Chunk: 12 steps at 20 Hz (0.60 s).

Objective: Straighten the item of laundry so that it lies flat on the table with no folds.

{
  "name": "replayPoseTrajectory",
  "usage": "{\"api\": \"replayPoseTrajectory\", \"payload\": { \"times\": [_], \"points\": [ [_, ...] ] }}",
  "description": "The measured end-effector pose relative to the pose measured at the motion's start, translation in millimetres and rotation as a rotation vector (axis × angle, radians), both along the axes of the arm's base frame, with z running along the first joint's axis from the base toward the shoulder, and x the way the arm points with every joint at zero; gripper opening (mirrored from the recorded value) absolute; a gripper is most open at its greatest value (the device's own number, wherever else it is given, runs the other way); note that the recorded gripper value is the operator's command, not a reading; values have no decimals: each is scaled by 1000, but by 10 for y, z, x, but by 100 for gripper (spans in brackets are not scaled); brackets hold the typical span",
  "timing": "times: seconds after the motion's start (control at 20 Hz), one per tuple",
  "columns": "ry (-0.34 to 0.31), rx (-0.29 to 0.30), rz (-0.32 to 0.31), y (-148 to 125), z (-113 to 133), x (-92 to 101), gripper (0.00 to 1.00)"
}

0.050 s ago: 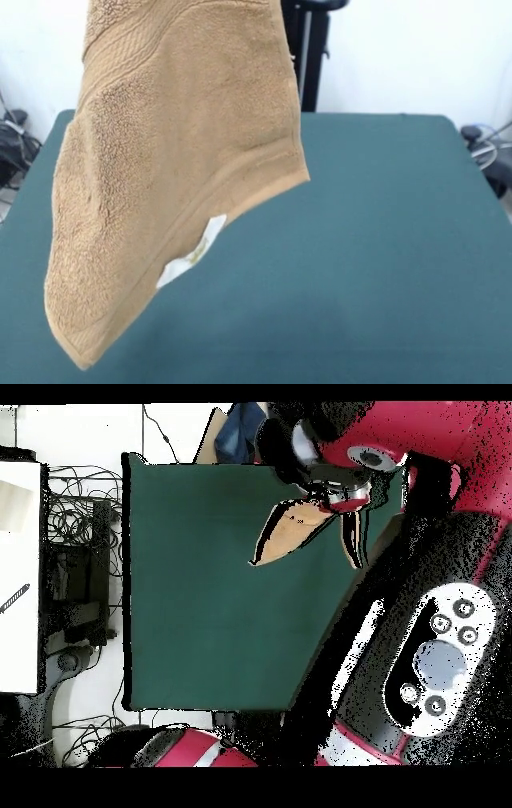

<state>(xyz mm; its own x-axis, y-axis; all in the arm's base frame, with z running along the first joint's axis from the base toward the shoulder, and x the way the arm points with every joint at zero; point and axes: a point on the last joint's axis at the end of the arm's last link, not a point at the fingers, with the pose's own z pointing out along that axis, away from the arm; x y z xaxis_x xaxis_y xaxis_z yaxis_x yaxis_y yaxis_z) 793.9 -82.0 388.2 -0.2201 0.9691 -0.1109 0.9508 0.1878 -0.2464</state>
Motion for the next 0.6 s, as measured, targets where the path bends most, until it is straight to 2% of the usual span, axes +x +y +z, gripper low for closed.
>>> {"api": "replayPoseTrajectory", "payload": {
  "times": [0.6],
  "points": [
    [7,4,-3,-4,-53,-5,0]
  ]
}}
